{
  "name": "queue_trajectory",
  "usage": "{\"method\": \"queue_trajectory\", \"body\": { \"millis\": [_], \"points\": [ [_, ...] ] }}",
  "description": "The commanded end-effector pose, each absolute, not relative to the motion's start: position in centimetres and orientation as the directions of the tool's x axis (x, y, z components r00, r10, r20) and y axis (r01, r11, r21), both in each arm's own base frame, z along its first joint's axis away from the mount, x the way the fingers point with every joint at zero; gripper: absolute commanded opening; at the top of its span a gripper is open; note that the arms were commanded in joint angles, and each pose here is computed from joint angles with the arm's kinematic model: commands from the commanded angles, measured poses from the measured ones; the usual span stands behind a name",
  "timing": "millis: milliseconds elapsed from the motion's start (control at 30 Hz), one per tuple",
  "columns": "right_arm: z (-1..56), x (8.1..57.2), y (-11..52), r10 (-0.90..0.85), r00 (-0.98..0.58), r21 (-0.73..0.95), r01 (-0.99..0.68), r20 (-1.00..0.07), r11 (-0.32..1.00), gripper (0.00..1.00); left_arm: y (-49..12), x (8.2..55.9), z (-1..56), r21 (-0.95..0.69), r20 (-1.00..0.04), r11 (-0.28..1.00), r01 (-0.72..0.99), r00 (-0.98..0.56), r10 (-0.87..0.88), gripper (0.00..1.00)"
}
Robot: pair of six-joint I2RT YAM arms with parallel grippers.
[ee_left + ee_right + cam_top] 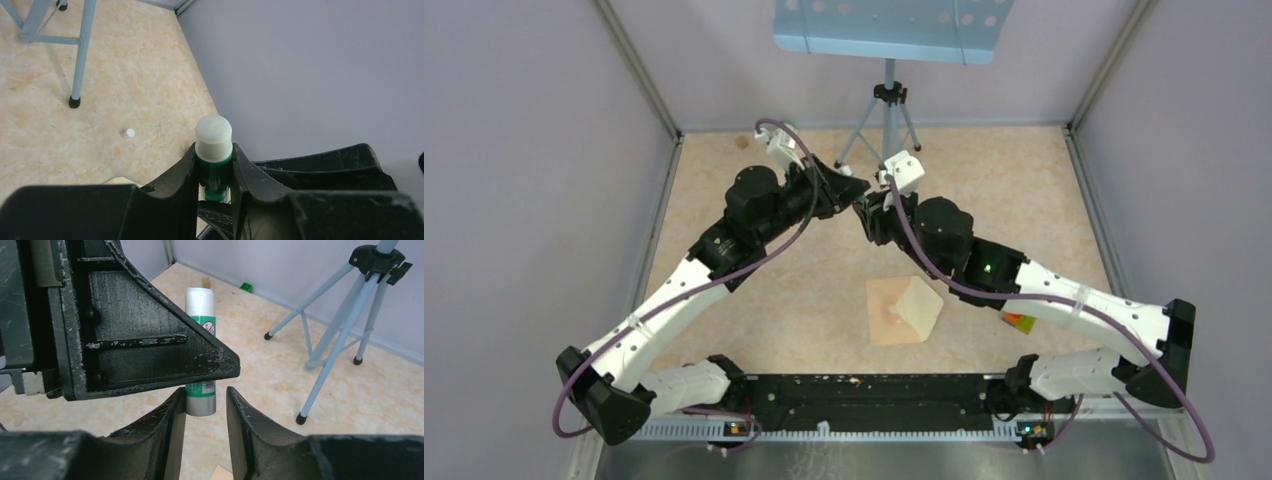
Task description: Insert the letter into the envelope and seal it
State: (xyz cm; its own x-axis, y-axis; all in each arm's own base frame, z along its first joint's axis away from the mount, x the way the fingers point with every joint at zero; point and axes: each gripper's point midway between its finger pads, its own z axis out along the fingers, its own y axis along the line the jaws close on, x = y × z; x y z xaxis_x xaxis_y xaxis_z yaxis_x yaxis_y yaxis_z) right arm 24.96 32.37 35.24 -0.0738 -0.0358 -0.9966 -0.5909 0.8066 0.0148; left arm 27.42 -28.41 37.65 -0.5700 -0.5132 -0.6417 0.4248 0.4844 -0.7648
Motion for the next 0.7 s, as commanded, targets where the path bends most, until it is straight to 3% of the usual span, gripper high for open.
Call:
{"method": "queue_trajectory", "body": {
  "millis": [0,133,233,367,533,667],
  "points": [
    [38.4,25.0,32.7,0.041,-0.041,0.058,-0.59,-0.998,0.805,0.3,-28.0,26.8,40.8,-0.758,-0.652,0.445,0.477,-0.532,-0.54,0.0],
    [38.2,24.8,33.1,0.054,-0.075,0.089,-0.62,-0.996,0.78,0.16,-27.8,26.5,41.3,-0.75,-0.66,0.437,0.496,-0.516,-0.546,0.0],
    [38.2,25.1,32.8,0.127,-0.161,0.203,-0.688,-0.979,0.696,0.1,-27.5,25.9,42.0,-0.719,-0.689,0.431,0.545,-0.481,-0.541,0.0],
    [39.4,23.6,32.7,0.243,-0.306,0.383,-0.829,-0.921,0.408,0.09,-27.1,23.7,44.7,-0.616,-0.752,0.37,0.696,-0.379,-0.539,0.0],
    [41.9,19.6,33.1,0.264,-0.43,0.455,-0.89,-0.863,0.038,0.09,-26.5,20.4,46.7,-0.493,-0.786,0.277,0.825,-0.286,-0.549,0.0],
    [42.8,17.9,33.3,0.248,-0.473,0.466,-0.88,-0.845,-0.09,0.1,-26.5,19.1,47.1,-0.458,-0.794,0.234,0.858,-0.276,-0.543,0.0]
  ]
}}
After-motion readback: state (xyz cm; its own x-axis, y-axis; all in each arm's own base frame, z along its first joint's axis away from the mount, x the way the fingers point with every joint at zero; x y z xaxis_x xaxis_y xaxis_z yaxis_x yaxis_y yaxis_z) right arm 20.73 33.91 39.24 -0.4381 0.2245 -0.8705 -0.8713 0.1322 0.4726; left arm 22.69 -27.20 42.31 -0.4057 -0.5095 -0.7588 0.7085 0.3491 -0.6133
